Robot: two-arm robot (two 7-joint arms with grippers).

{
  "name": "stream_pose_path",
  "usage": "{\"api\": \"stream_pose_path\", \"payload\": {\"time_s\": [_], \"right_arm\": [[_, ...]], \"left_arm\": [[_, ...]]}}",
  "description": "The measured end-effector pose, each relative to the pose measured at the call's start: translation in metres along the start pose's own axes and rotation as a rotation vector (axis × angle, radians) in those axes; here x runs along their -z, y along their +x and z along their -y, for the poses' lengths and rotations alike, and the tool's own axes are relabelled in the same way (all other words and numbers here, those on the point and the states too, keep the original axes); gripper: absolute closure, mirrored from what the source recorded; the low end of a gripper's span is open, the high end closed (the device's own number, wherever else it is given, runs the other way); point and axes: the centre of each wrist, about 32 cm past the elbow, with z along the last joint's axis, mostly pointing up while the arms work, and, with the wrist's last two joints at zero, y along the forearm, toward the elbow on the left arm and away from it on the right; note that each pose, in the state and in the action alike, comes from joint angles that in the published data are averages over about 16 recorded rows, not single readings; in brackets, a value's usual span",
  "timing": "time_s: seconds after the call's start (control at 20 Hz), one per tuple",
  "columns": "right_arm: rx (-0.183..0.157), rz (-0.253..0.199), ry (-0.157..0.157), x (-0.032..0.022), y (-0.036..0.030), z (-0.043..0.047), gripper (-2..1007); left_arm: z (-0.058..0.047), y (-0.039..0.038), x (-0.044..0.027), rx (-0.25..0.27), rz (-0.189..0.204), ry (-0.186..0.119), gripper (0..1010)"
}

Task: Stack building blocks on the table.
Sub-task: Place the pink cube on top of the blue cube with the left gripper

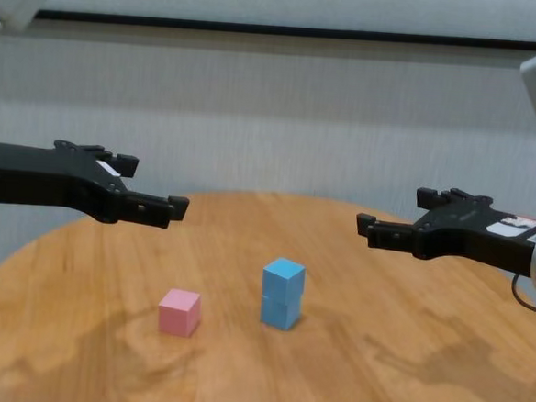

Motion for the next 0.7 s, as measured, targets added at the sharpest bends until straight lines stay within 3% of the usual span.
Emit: {"api": "stream_pose_path", "payload": {"time_s": [0.7], "right_arm": [[0.001,-0.001,-0.001,0.0005,0.0003,-0.0011,5]], "left_arm": [[0.019,-0.0205,0.003,-0.042,0.011,0.069,7]]}}
